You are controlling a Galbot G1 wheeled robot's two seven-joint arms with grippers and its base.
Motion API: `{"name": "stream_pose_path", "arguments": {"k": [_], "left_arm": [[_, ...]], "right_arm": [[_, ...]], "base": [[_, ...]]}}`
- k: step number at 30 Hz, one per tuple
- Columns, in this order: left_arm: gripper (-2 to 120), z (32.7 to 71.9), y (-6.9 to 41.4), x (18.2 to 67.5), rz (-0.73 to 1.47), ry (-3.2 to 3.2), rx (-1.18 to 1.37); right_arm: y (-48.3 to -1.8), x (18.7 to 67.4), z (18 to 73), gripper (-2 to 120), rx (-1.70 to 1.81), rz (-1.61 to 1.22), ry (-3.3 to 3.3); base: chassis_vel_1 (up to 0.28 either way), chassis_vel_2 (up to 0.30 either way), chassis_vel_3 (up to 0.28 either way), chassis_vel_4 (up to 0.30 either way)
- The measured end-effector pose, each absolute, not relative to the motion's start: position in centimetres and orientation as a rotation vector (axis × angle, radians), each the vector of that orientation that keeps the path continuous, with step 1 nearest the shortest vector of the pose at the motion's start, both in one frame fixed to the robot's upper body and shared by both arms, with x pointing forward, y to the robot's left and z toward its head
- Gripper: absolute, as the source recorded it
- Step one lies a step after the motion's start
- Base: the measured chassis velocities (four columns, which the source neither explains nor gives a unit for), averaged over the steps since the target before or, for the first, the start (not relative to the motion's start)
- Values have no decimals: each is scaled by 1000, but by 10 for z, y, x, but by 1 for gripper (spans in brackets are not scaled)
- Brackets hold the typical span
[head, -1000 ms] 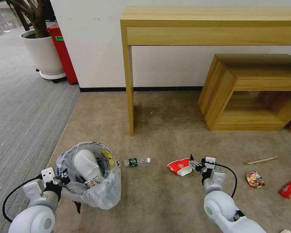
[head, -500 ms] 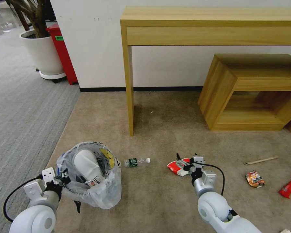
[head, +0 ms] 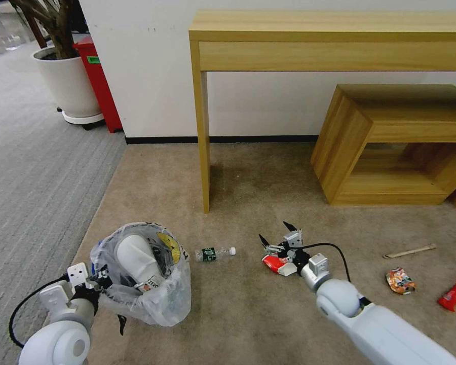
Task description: Pick up the trash bin and place the garbage on the floor into it.
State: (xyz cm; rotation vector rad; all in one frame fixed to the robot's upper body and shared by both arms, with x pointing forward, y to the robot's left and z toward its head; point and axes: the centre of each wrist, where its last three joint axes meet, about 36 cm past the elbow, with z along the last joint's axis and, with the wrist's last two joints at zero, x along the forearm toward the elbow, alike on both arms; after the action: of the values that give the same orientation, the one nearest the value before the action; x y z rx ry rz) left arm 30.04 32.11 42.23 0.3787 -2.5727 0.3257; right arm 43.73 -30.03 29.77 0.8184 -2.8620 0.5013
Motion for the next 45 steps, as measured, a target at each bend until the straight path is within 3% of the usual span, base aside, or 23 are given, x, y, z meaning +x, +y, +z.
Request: {"name": "stream_pose_path", "arguments": {"k": [11, 36, 45], "left_arm": [[1, 423, 321, 300, 349, -2581, 391], [1, 429, 322, 302, 383, -2604, 394], [1, 429, 318, 301, 402, -2607, 388]], "right_arm": [[-302, 506, 281, 100, 1125, 796, -2741], [-289, 522, 219, 100, 1223, 906, -2559], [-260, 532, 209, 100, 1305, 915, -2527]], "base": [[0, 0, 0, 0], [0, 0, 0, 0], [0, 0, 0, 0]]}}
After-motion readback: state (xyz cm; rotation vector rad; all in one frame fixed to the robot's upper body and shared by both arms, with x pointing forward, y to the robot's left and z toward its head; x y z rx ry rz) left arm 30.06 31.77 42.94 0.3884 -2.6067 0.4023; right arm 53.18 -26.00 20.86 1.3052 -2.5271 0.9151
